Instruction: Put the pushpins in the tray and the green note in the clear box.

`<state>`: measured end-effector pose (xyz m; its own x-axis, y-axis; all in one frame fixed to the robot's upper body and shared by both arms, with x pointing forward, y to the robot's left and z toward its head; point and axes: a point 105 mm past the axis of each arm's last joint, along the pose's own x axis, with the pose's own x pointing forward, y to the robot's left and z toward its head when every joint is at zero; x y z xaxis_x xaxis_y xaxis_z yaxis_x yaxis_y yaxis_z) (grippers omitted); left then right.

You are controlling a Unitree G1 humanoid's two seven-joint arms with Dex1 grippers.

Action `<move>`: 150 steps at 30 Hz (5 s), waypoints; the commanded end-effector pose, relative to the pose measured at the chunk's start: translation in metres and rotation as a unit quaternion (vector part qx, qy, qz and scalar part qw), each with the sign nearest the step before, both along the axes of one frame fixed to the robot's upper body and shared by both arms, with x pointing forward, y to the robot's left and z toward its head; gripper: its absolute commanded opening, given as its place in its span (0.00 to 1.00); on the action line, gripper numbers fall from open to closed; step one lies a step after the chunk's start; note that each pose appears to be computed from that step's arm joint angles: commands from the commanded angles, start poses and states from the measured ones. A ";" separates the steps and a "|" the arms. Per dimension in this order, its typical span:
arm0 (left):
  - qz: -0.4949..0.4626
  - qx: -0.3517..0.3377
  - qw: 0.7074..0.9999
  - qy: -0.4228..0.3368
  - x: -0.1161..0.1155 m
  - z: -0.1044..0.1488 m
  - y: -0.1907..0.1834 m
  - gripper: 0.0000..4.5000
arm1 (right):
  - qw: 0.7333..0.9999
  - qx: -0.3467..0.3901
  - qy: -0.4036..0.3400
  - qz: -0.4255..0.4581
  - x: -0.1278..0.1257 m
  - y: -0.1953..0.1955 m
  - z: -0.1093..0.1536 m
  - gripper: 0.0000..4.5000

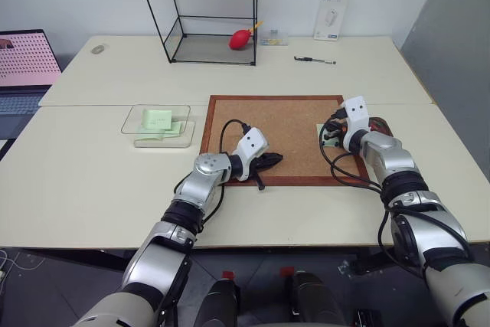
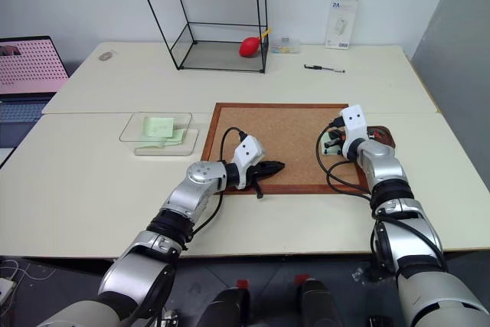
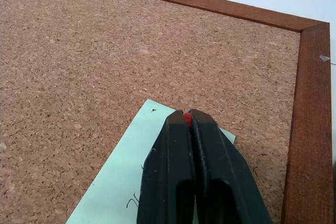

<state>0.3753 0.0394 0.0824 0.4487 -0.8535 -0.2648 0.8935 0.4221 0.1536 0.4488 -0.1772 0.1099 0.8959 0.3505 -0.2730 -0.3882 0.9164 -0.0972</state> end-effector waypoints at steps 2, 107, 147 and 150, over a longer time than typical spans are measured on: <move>-0.001 0.039 0.999 0.034 -0.006 -0.022 0.004 0.00 | 0.998 0.028 -0.062 -0.006 0.006 -0.005 0.042 0.00; -0.007 0.054 0.998 0.034 -0.008 -0.028 0.003 0.00 | 0.995 0.051 -0.069 0.055 -0.062 -0.009 0.022 0.00; -0.015 0.065 0.997 0.037 -0.011 -0.034 0.003 0.00 | 0.987 -0.085 -0.104 -0.092 -0.045 -0.088 0.039 0.00; -0.015 0.066 0.997 0.037 -0.012 -0.034 0.003 0.00 | 0.984 -0.105 -0.099 -0.104 -0.037 -0.094 0.035 0.00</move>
